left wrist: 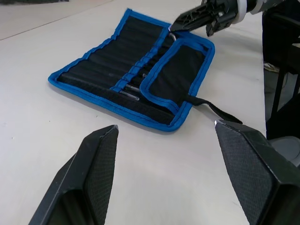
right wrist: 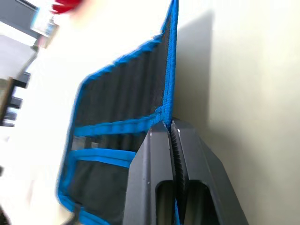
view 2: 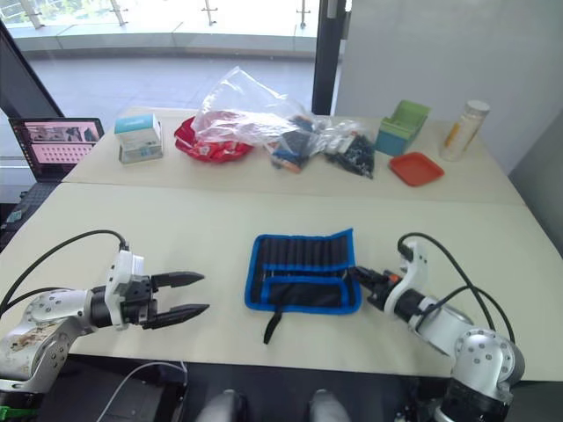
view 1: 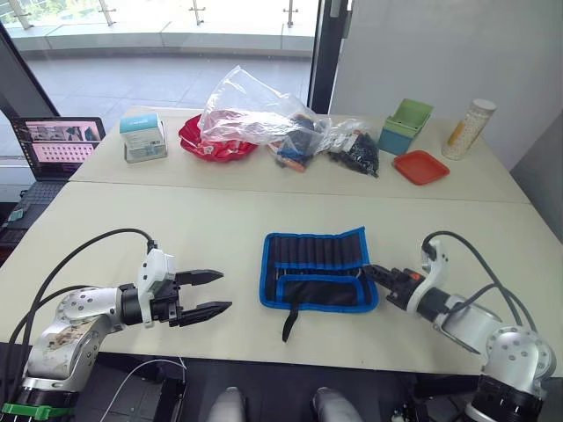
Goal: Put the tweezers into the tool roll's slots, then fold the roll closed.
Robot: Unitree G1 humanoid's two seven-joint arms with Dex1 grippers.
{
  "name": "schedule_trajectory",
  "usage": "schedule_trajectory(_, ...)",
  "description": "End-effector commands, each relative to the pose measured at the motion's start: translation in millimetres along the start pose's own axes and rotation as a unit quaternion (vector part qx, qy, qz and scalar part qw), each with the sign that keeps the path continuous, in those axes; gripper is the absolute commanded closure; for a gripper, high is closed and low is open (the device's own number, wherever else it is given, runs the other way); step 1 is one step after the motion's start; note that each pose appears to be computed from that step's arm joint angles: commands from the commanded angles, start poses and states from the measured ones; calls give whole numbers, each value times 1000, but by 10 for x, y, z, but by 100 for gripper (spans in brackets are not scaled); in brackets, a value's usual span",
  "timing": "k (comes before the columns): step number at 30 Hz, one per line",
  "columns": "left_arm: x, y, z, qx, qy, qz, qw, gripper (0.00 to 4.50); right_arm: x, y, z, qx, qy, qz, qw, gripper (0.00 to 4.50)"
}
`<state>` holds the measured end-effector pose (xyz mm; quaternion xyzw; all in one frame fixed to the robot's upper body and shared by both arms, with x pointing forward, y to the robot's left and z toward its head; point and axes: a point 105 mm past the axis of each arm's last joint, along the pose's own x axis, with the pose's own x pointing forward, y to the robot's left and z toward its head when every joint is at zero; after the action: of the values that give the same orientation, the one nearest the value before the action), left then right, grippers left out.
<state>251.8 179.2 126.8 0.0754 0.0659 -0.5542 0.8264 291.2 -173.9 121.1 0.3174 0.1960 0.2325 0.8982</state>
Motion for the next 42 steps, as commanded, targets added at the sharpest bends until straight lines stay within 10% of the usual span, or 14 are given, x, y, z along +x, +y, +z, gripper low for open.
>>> schedule_trajectory(1, 15, 11, 48, 8, -3, -4, 1000, 101, -33, 394, 206, -47, -21, 66, 996, 446)
schedule_trajectory(30, 173, -14, 52, 9, 0, -24, 1000, 101, 697, 1035, -344, -97, 60, -5, 993, 446)
schedule_trajectory(42, 179, -39, 31, 10, -1, -27, 1000, 101, 925, 417, -1099, -179, 212, -91, 956, 446)
